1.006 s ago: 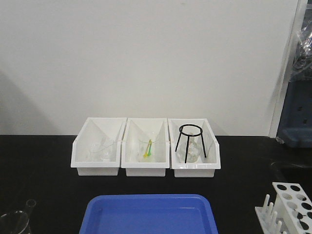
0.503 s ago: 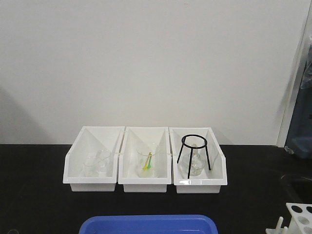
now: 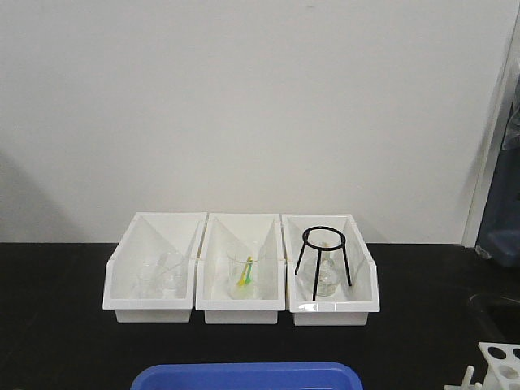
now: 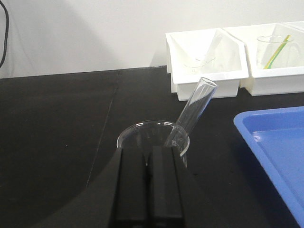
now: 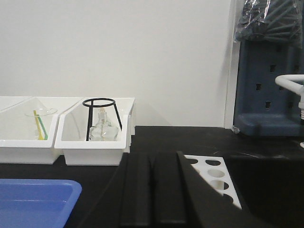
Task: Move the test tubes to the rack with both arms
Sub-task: 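Move the left gripper down around the test tube in the glass beaker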
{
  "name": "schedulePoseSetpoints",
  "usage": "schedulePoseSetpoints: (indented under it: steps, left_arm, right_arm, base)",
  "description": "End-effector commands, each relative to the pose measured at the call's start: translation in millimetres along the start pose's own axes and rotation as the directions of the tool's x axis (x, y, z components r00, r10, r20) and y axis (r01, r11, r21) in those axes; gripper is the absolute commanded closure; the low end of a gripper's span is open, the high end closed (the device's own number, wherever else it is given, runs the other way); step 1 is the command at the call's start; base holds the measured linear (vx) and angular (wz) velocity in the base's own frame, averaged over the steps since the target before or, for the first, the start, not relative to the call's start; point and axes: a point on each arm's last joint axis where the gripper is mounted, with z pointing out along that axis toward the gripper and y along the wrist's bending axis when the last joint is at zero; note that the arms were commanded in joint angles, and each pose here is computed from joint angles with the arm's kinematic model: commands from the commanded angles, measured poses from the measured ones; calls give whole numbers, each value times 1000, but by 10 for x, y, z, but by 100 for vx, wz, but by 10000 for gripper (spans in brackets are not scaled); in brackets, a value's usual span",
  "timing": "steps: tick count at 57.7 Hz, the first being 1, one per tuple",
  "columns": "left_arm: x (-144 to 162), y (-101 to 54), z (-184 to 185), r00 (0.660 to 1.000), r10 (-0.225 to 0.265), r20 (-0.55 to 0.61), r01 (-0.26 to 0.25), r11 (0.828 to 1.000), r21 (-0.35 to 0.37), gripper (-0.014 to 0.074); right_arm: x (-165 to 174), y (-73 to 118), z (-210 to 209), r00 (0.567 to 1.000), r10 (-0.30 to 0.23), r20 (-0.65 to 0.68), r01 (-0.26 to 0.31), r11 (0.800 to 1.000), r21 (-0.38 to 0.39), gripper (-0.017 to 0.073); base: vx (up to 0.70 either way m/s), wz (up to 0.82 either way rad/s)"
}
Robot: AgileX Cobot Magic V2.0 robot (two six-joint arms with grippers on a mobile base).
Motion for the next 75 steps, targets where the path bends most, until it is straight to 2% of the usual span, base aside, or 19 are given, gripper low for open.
schedulePoseSetpoints:
  steps: [1, 12, 19, 39, 44, 49, 55, 63, 75]
  left_arm:
    - [-165, 3, -36, 993, -9, 120, 9, 1000, 2, 598]
    - [-171, 3, -36, 992, -9, 126, 9, 1000, 2, 598]
    - [-214, 4, -43, 985, -9, 173, 9, 1000, 2, 598]
    - [-405, 6, -98, 927, -9, 374, 9, 1000, 2, 598]
    - [-502, 11, -138, 903, -18, 430, 18, 1000, 5, 598]
    - [-639, 20, -193, 893, -17, 449, 18, 1000, 2, 598]
    - [-826, 36, -244, 908, -10, 418, 13, 1000, -3, 598]
    - [-1029, 53, -223, 945, -5, 326, 8, 1000, -6, 594]
    - [-971, 49, 11, 988, 0, 154, 0, 1000, -2, 553]
  right_arm:
    - [-36, -5, -7, 997, -1, 79, 1, 1000, 9, 568]
    - [-40, -5, -7, 997, -1, 83, 1, 1000, 9, 568]
    - [-52, -5, -8, 995, -2, 96, 1, 1000, 10, 568]
    - [-193, -11, -30, 974, 0, 227, -3, 1000, 14, 568]
    - [-324, -16, -49, 967, 0, 256, -4, 1000, 15, 568]
    - [-498, -22, -79, 961, -1, 278, -4, 1000, 16, 568]
    - [-728, -31, -100, 958, -2, 286, -3, 1000, 17, 568]
    - [-848, -36, -47, 967, -1, 253, -3, 1000, 16, 564]
    - [-768, -34, 99, 991, 1, 131, -3, 1000, 11, 544]
  base:
    - [0, 0]
    - [0, 0]
    - [0, 0]
    - [0, 0]
    - [0, 0]
    - [0, 0]
    - [0, 0]
    - [0, 0]
    - [0, 0]
